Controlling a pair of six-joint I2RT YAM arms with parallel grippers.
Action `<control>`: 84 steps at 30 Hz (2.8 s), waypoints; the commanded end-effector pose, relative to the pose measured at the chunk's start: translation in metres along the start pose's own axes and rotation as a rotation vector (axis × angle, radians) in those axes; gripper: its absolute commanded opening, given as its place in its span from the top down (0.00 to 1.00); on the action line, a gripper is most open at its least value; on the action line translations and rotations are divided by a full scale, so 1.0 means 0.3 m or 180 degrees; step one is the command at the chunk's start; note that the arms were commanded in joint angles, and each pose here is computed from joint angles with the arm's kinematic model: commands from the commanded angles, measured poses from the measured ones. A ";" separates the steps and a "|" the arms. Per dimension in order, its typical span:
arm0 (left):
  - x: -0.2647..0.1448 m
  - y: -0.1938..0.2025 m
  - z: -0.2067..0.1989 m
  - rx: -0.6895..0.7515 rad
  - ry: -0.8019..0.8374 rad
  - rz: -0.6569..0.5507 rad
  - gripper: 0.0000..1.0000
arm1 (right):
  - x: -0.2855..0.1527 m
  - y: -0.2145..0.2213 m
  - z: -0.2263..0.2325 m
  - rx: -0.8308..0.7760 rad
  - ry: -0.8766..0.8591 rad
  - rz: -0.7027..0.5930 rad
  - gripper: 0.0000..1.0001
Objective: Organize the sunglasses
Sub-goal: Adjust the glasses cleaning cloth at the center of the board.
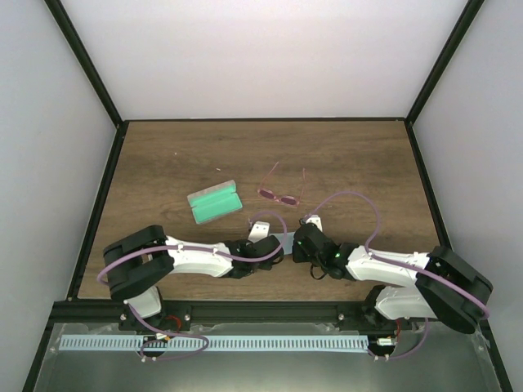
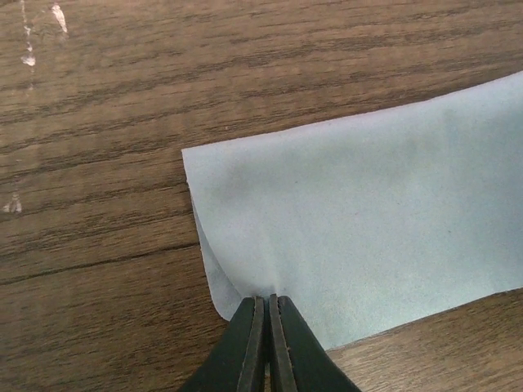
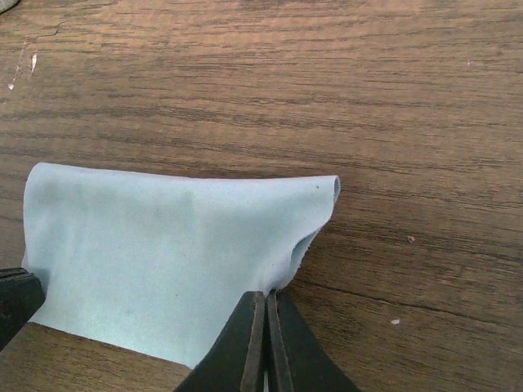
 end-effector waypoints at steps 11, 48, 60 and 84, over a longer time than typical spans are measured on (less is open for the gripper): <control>-0.061 -0.073 -0.018 -0.0103 -0.0001 -0.0304 0.95 | -0.015 -0.063 0.030 -0.0048 -0.0027 -0.0195 0.99; -0.074 -0.112 -0.020 -0.0194 0.0060 -0.0414 0.93 | -0.026 -0.049 0.012 -0.0018 0.0079 -0.0139 0.68; -0.051 -0.105 -0.039 -0.0158 0.0086 -0.0357 0.93 | 0.019 0.002 0.003 -0.0043 0.0146 0.0099 0.74; -0.059 -0.105 -0.028 -0.0138 0.0070 -0.0381 0.93 | 0.027 0.050 0.004 -0.0009 0.0005 0.0235 0.81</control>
Point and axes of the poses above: each gripper's point midway between its finger pads, its own x axis out along the fingers, its own z axis along the line the jaws close on, y = z × x, the point moved 9 cm from there along -x, back along the fingers, and after that the axes turned 12 degrees about -x, right-handed, at the moved point
